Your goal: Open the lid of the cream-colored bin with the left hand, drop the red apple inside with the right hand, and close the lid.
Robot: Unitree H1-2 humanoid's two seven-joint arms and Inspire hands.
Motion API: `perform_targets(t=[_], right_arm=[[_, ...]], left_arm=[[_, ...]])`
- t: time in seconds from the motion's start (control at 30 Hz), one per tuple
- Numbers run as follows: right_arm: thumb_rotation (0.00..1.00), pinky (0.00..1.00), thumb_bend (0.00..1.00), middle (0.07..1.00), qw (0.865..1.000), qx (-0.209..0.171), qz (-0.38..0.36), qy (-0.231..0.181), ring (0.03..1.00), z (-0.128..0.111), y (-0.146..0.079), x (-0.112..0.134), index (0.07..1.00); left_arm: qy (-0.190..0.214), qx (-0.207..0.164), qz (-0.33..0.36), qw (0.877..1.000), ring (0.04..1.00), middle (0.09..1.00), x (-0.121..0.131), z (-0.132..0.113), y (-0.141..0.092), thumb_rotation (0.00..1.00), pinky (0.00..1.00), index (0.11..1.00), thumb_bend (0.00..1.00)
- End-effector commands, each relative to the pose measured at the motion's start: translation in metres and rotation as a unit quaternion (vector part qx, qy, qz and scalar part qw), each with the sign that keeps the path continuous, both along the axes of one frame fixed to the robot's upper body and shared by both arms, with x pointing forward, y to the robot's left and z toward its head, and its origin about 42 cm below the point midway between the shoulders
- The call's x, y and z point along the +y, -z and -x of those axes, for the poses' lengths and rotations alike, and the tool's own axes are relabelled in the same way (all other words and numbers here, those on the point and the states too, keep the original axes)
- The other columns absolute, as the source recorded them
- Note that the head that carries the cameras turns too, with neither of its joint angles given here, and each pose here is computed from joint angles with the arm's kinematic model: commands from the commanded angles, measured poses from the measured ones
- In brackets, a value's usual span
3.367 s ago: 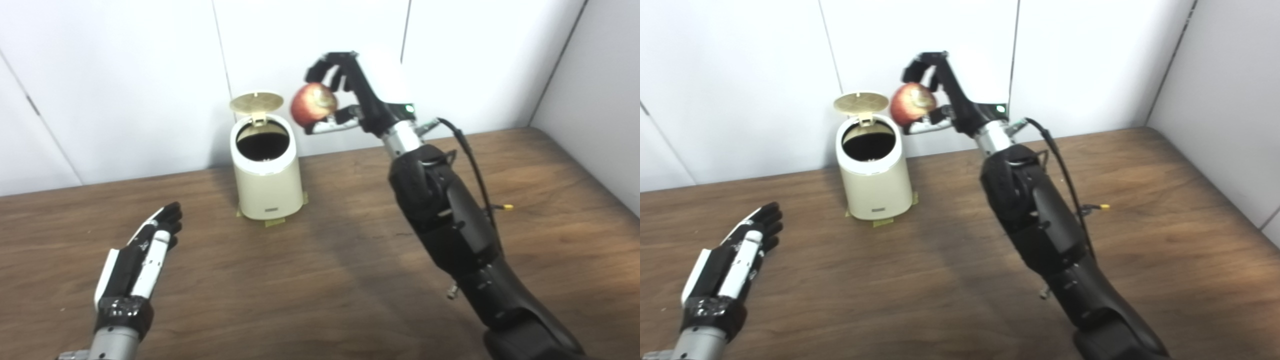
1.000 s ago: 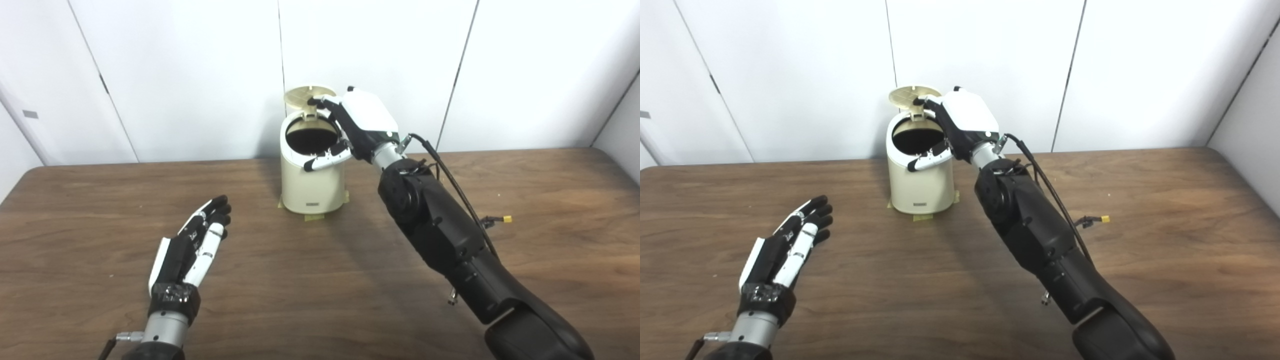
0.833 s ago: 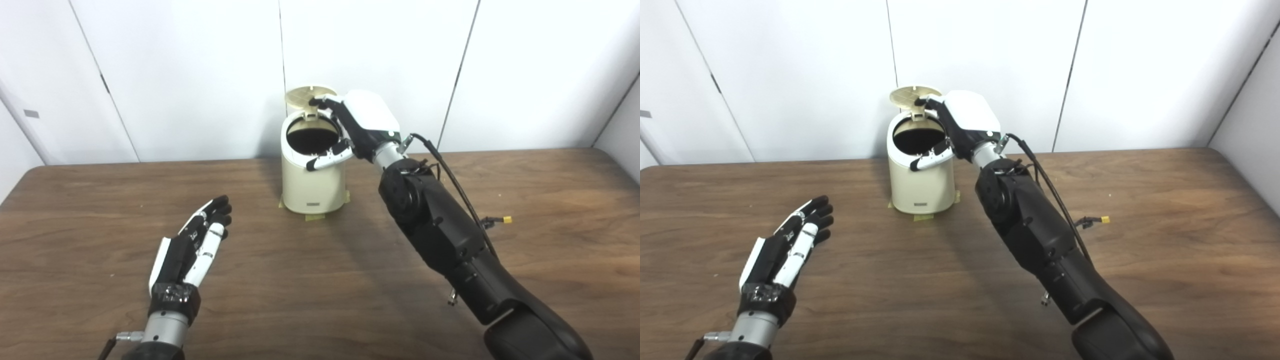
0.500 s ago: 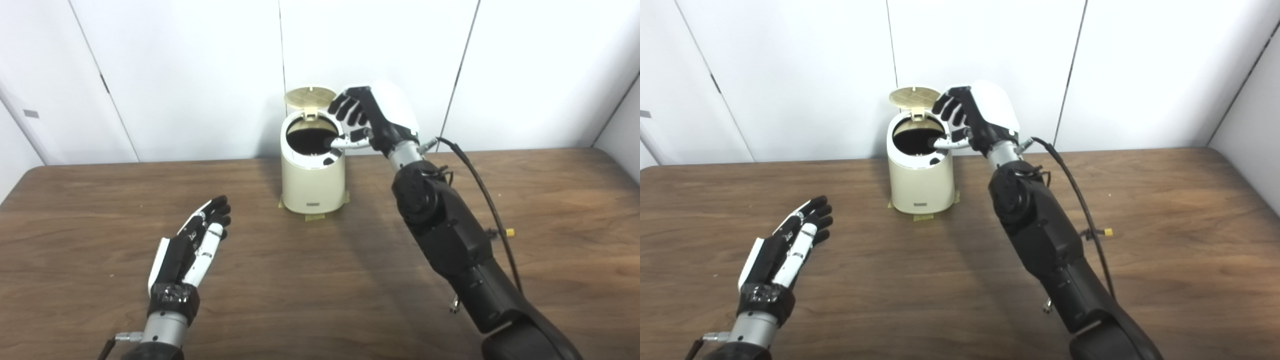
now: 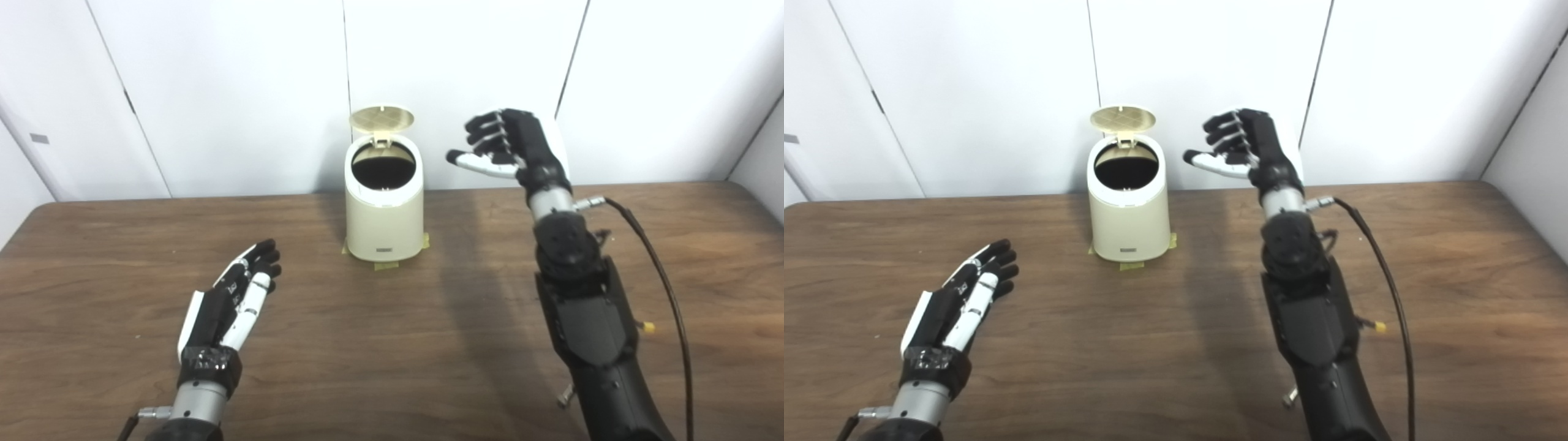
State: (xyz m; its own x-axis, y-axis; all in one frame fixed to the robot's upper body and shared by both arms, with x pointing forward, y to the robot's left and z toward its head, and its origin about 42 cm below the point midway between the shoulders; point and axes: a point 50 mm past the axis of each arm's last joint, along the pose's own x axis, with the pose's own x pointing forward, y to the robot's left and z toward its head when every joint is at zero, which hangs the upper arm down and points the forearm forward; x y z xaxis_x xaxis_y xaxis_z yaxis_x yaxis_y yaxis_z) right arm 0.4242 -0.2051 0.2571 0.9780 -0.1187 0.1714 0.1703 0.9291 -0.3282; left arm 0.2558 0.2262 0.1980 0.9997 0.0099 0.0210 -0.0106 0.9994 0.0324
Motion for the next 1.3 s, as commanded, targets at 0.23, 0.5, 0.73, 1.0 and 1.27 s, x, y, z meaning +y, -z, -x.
perform_targets(t=[0.23,0.5,0.73,1.0,1.27], right_arm=[[0.55,0.74,0.53,0.808,0.984,0.03,-0.134,-0.109,0.814,0.048,0.018,-0.01,0.774],[0.95,0.92,0.6,0.971,0.973,0.043,-0.199,-0.107,0.968,0.082,0.038,-0.009,0.913],[1.0,0.97,0.6,0.983,0.974,0.029,-0.201,-0.098,0.985,0.103,0.051,-0.005,0.948],[1.0,0.98,0.58,0.973,0.975,0.026,-0.199,-0.097,0.987,0.115,0.063,-0.002,0.953],[1.0,0.96,0.59,0.96,0.975,0.028,-0.201,-0.091,0.976,0.119,0.067,-0.002,0.933]], left_arm=[[0.002,-0.034,-0.007,0.999,0.863,0.877,0.01,-0.017,-0.017,0.65,0.87,0.868,0.28],[0.004,-0.062,-0.058,0.996,0.861,0.873,0.025,-0.051,-0.039,0.73,0.87,0.88,0.29],[0.037,-0.121,-0.102,0.987,0.885,0.887,0.023,-0.102,-0.09,0.75,0.86,0.894,0.37],[0.069,-0.147,-0.101,0.981,0.903,0.901,-0.002,-0.162,-0.139,0.73,0.86,0.897,0.38],[0.109,-0.14,-0.167,0.97,0.903,0.904,-0.025,-0.2,-0.168,0.73,0.87,0.888,0.38]])
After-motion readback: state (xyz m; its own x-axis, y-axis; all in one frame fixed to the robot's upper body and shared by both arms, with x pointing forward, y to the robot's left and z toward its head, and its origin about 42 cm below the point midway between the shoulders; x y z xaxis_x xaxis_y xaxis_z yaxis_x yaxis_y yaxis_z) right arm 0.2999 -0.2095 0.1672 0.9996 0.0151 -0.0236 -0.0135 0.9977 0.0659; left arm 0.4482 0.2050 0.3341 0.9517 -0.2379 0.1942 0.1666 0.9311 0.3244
